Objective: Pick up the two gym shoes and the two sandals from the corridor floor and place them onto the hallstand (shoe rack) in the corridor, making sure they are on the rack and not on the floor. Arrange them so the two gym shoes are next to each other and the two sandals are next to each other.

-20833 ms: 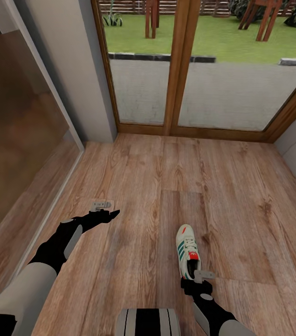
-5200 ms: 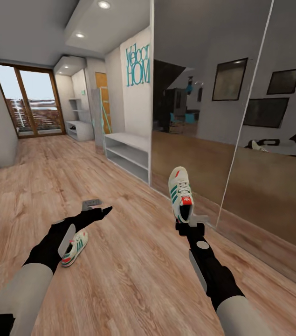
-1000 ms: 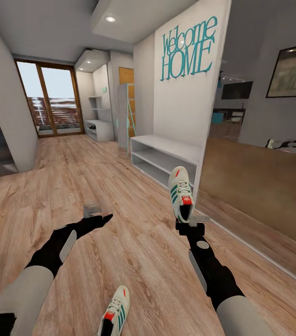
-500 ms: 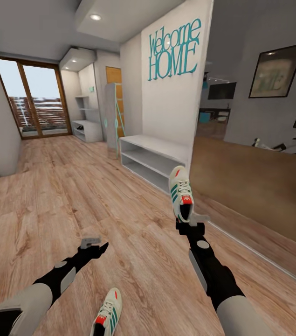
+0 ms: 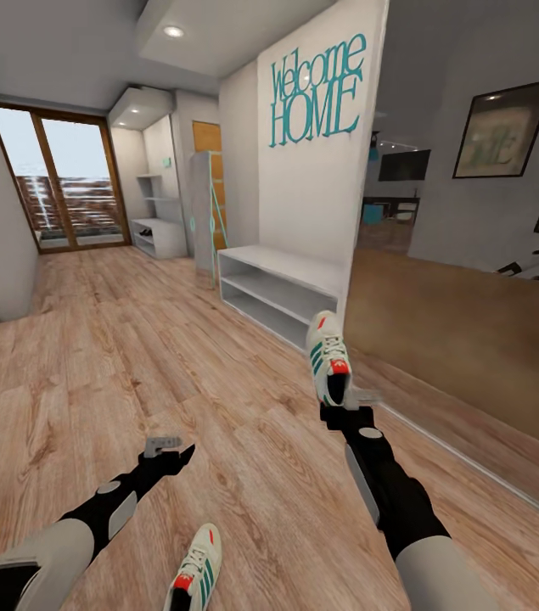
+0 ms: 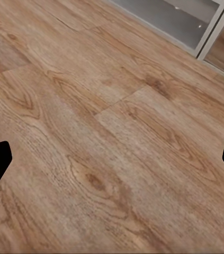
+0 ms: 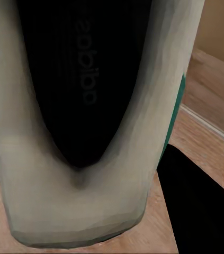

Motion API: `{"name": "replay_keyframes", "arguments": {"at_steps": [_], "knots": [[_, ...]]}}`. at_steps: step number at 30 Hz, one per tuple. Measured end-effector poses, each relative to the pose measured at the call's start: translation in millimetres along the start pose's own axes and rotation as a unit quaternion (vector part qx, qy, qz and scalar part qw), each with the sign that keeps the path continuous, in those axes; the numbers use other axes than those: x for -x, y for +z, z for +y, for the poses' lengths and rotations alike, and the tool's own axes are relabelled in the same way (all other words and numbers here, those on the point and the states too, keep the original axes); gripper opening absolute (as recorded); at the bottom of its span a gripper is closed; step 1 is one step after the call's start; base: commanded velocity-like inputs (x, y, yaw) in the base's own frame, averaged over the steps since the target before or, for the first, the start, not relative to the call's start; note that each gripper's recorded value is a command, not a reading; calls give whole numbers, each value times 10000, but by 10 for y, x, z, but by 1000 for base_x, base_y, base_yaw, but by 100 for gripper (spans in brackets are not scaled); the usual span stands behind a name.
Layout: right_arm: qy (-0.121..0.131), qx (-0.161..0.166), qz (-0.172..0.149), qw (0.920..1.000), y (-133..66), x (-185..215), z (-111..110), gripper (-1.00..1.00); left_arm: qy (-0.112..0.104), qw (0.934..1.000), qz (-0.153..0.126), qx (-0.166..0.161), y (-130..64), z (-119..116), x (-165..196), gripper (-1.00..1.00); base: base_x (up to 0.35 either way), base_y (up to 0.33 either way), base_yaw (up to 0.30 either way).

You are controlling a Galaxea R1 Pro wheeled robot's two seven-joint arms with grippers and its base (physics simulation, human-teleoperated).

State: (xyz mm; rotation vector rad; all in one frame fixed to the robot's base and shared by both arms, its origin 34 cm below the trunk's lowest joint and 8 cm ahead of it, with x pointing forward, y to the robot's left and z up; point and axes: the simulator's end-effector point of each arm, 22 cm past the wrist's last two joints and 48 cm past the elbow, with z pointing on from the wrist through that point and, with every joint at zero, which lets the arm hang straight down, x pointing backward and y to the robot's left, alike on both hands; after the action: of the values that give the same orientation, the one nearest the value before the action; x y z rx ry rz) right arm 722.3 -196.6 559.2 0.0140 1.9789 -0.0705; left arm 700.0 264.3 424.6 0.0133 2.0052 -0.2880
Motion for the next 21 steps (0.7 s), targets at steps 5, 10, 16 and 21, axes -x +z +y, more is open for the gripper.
{"name": "replay_keyframes", "arguments": {"at_steps": [5,10,16,21], "knots": [[150,20,-460,9988,-142,488,-25,-100,0,10000,20,-10,2,-16,-29,100,0,0,0],[179,24,-541,9984,-168,570,-32,-100,-13,10000,80,1,-4,-1,-96,100,0,0,0],[180,24,-543,9984,-168,573,-34,-100,-58,9997,224,25,-42,18,-262,100,0,0,0],[183,23,-543,9984,-168,573,-37,-100,-68,9996,255,29,-51,21,-298,100,0,0,0]]}}
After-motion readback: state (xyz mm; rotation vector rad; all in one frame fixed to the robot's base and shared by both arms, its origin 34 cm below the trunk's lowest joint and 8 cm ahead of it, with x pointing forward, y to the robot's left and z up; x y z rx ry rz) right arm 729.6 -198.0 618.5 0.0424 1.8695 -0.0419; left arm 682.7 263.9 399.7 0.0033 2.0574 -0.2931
